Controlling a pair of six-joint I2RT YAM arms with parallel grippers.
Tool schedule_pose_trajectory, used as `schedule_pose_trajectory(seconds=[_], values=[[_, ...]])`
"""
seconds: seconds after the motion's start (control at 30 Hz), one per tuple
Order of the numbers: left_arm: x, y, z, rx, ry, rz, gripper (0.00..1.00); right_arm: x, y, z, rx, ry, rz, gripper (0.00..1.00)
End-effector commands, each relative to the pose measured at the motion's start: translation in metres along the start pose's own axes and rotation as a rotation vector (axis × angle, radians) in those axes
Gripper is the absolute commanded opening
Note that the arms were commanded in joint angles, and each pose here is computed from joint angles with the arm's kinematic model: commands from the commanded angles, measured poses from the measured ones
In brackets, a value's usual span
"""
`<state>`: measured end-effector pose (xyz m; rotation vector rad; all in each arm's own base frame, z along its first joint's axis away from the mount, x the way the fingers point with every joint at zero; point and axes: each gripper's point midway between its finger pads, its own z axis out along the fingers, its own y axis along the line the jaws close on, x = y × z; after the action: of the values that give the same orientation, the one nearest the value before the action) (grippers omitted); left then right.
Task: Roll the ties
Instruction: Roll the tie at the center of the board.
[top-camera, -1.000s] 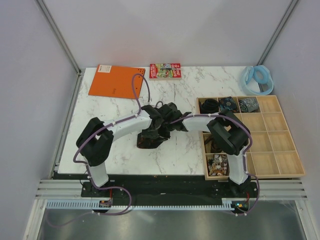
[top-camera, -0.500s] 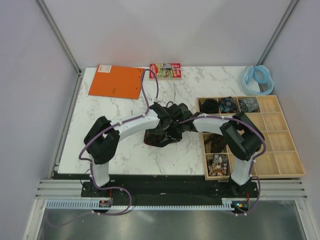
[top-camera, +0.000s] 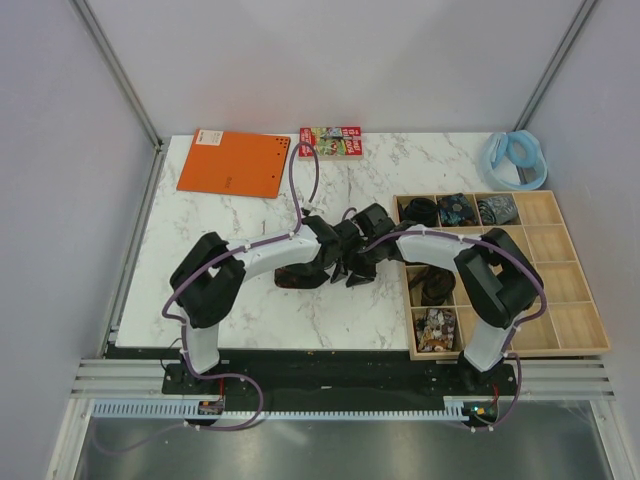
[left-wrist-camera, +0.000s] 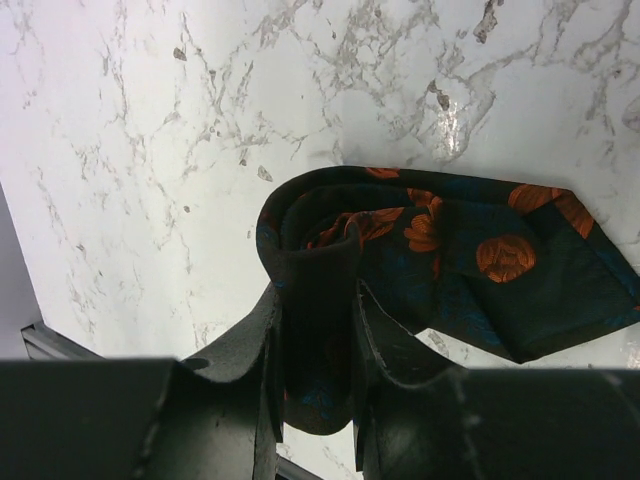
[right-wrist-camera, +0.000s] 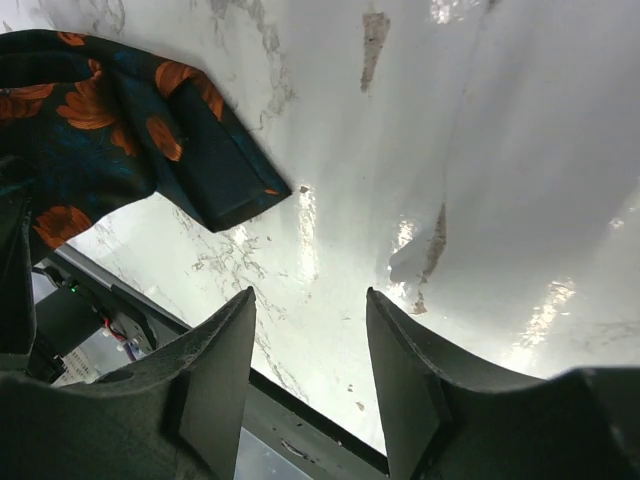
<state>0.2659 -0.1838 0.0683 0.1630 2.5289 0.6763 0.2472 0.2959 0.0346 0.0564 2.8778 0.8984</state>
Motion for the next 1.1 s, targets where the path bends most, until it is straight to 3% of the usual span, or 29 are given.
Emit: schedule_pose_trajectory(seconds=[0.0,0.17,0.3,0.4,0.53,0.7,1.07], values=[[0.02,0.024,0.01,-0.131,0.026,0.107,0.06,-0.026,0.018,-0.029,-0.061,-0.106,-0.042,0.56],[0.015,0.013,0.007,-0.093,0.034,0.1,0.07,-0.035,0.005,-0.04,-0.042,-0.141,-0.019,0.59],[0.012,-0.008,0.002,-0.031,0.058,0.116,0.13,-0.044,-0.004,-0.052,-0.017,-0.168,-0.012,0.6],[0.011,-0.03,-0.002,0.028,0.08,0.135,0.21,-0.048,-0.007,-0.06,-0.014,-0.181,-0.006,0.61],[0.009,-0.057,-0.011,0.088,0.08,0.162,0.45,-0.053,-0.005,-0.071,-0.02,-0.205,-0.008,0.62],[0.007,-0.069,-0.018,0.122,0.079,0.172,0.6,-0.056,-0.005,-0.082,-0.019,-0.224,-0.005,0.63],[-0.027,-0.08,-0.048,0.241,0.034,0.152,0.69,-0.07,-0.003,-0.097,-0.027,-0.26,0.007,0.63]])
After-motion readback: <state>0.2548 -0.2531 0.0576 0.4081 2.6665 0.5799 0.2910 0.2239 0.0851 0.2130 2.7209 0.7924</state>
